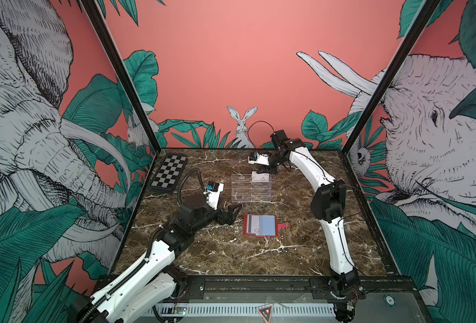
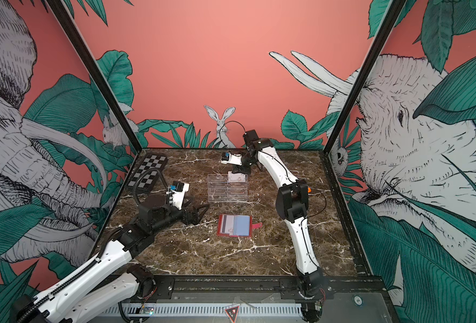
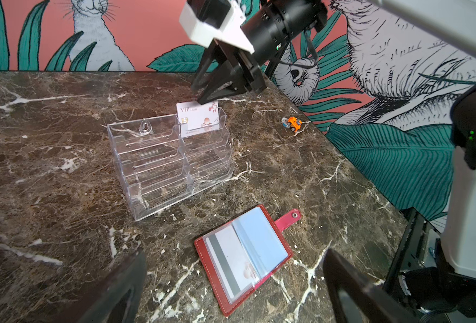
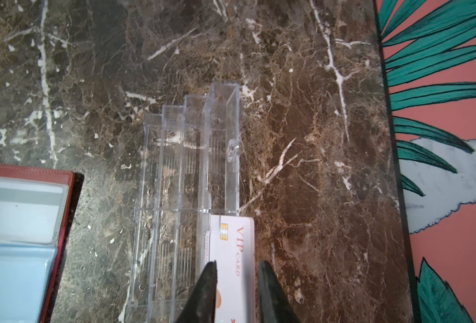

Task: Take the credit cards out of the card holder
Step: Place the credit card in the storage box, then flip the card slot at the card holder.

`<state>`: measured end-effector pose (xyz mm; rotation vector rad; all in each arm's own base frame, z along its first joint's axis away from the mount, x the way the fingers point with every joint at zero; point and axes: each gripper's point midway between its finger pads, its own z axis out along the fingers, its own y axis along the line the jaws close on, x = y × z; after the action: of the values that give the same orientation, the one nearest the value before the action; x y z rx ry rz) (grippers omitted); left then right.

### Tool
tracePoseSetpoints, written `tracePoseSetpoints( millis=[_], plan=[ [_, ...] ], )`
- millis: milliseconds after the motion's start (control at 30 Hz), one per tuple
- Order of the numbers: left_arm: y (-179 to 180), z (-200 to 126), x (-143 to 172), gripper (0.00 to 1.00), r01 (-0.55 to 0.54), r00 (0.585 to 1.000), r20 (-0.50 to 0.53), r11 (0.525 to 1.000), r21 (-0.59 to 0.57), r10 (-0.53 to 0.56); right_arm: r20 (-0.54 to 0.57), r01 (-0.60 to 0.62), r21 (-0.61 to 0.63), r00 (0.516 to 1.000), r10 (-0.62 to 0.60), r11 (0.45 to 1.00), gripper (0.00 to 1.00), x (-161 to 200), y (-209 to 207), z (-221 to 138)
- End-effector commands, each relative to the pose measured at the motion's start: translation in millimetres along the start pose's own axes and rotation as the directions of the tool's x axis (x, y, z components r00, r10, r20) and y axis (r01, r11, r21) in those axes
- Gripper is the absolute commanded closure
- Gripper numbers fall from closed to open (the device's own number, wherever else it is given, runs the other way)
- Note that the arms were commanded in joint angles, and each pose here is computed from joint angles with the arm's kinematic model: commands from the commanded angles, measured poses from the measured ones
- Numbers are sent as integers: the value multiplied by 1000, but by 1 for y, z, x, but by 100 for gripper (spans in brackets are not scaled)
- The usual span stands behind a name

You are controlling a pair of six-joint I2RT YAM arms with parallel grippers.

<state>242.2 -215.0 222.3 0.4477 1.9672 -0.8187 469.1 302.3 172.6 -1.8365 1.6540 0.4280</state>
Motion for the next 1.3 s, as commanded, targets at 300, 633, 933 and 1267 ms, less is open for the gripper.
tracePoseSetpoints(
  millis=[300,633,933,1267],
  plan=[
    [13,28,46,1,224,959,-171,974,-37,-227,322,-264,581,943,81,770,16,-59,-51,-157],
    [16,48,75,1,475,865,-178,880,-7,-468,620,-625,539,748,235,565,2,-19,11,-253],
    [17,64,97,4,595,781,-227,804,-11,-581,764,-839,345,512,394,420,2,31,61,-271],
    [17,81,122,8,674,692,-312,737,-44,-651,753,-973,-45,116,648,227,5,69,88,-240]
  ],
)
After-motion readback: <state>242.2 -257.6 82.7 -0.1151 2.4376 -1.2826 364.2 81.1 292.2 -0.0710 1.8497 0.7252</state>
